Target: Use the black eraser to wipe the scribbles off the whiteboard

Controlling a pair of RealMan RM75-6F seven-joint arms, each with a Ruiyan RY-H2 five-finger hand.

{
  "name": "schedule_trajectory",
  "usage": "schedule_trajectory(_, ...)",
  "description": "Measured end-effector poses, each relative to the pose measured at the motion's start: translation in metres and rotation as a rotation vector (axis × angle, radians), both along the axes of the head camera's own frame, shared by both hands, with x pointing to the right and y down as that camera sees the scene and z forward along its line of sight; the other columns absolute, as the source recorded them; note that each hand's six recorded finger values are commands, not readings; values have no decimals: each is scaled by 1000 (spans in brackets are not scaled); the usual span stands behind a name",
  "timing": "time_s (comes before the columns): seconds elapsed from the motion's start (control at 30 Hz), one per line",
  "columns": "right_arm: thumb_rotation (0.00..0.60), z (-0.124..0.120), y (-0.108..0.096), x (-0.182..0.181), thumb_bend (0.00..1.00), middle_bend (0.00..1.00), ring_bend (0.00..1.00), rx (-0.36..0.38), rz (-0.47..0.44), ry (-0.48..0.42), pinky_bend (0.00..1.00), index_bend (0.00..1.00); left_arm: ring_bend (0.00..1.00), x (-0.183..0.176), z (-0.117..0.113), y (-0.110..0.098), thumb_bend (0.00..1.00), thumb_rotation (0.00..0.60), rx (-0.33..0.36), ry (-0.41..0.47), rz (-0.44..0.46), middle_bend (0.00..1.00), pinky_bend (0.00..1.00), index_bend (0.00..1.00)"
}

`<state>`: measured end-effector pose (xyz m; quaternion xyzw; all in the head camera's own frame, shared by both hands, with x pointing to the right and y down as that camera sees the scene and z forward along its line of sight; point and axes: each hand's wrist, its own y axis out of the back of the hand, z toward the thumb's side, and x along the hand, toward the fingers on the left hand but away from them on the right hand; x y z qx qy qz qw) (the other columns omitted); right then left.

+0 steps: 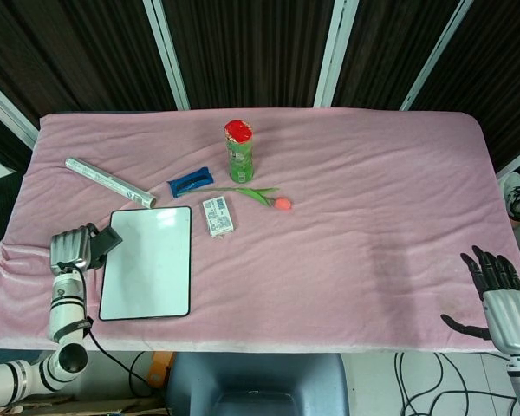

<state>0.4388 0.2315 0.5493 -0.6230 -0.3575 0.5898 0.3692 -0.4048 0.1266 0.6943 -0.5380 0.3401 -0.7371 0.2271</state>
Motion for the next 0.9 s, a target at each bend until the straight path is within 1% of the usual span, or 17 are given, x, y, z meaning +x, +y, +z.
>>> schedule_trajectory(0.03,600,0,0,0,264,0,0,-1,-1,1,111,0,615,-9,3,1,560,600,-2,-8,-17,649,620,588)
schedule_trajectory(0.1,600,2,0,-1,264,0,0,-3,-4,3,111,0,587,-26,10,4,511,600,-14,-14,-53,614,591,545)
schedule_trajectory(0.17,600,3,0,-2,264,0,0,-8,-5,5,111,0,569,-38,18,8,482,600,-29,-6,-80,562,571,479)
schedule_trajectory(0.23,600,5,0,-3,264,0,0,-11,-6,7,111,0,553,-47,26,12,462,600,-49,11,-103,488,555,419)
schedule_trajectory(0.3,600,5,-1,-3,264,0,0,-11,-6,9,110,0,505,-51,32,17,443,600,-65,32,-118,370,525,337)
schedule_trajectory(0.37,600,5,-1,-3,264,0,0,-11,-4,9,110,0,405,-52,36,21,430,600,-77,54,-126,265,473,244)
schedule_trajectory(0.43,600,5,-1,-3,264,0,0,-11,-4,9,111,0,270,-50,39,24,416,600,-92,81,-131,179,431,155)
schedule_trajectory(0.5,600,5,-1,-3,264,0,0,-12,-5,9,111,0,97,-50,40,26,395,600,-105,106,-133,66,391,49)
schedule_trajectory(0.57,600,5,-1,-3,264,0,0,-11,-5,9,111,0,18,-50,39,26,373,600,-105,123,-130,8,348,4)
schedule_trajectory(0.6,600,5,-1,-3,264,0,0,-11,-4,9,111,0,1,-49,37,25,360,600,-99,131,-126,0,323,0)
schedule_trajectory(0.67,600,5,-1,-3,264,0,0,-11,-4,9,111,0,0,-48,34,24,346,600,-85,144,-118,0,292,0)
schedule_trajectory(0.77,600,5,-1,-3,264,0,0,-11,-5,10,111,0,0,-44,25,24,337,600,-53,167,-95,0,267,0)
schedule_trajectory(0.9,600,5,0,-3,265,0,0,-9,-2,10,111,0,0,-37,4,31,335,600,2,189,-40,0,214,0)
